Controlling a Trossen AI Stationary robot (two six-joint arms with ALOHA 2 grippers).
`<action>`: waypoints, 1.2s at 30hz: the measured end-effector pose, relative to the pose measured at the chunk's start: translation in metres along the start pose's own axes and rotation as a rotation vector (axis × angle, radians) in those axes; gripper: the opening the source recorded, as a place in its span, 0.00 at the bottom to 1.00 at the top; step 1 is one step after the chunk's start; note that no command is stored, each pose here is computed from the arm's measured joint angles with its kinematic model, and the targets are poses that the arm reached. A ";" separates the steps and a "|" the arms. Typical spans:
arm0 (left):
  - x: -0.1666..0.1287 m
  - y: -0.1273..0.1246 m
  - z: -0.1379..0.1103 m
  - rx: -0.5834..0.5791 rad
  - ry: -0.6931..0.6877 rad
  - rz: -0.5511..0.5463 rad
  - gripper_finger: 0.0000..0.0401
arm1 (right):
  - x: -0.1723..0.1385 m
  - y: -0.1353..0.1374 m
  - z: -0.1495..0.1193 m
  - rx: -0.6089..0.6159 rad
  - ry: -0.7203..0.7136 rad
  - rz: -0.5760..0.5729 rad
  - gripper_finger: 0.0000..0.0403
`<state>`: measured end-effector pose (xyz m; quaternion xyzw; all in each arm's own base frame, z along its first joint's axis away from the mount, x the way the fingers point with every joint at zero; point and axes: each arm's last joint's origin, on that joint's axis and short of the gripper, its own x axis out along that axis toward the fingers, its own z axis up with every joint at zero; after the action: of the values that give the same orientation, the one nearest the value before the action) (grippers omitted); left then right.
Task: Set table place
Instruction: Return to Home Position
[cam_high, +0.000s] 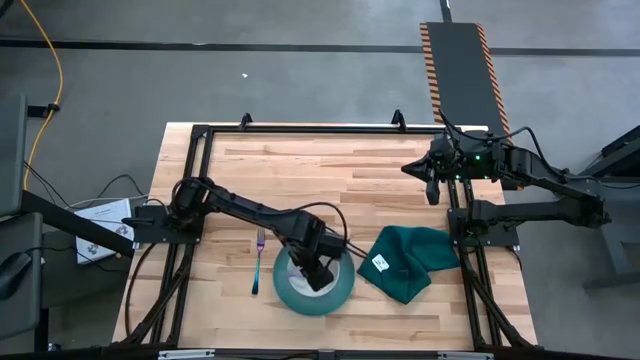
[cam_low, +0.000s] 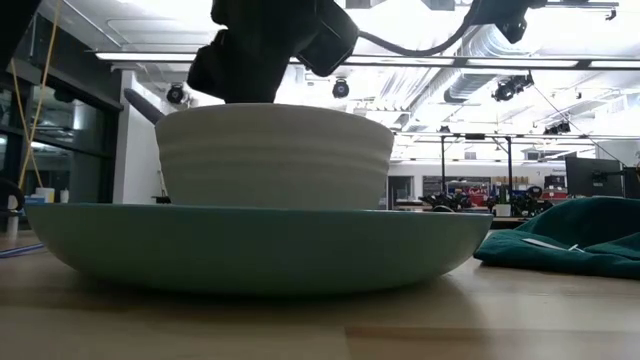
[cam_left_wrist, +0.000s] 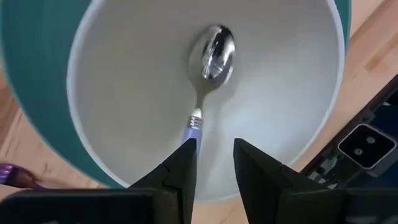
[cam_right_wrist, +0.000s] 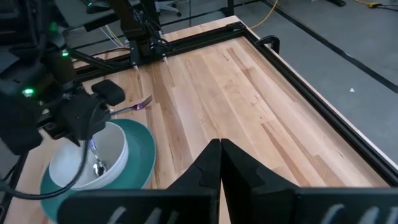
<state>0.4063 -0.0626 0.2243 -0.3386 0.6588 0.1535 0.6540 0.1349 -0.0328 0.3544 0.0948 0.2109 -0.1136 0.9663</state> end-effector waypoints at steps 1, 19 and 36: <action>0.000 0.001 0.001 -0.004 0.000 -0.001 0.24 | 0.000 0.000 0.000 0.000 0.001 0.004 0.00; -0.161 0.006 0.000 0.060 -0.645 0.012 0.24 | -0.061 0.006 -0.007 0.066 -0.200 0.193 0.00; -0.298 0.077 -0.105 0.235 -1.066 -0.022 0.24 | -0.105 0.011 0.000 0.235 -0.565 0.401 0.00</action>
<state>0.2518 -0.0017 0.5034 -0.1457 0.2452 0.2223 0.9323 0.0444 -0.0034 0.4006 0.2098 -0.1017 0.0330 0.9719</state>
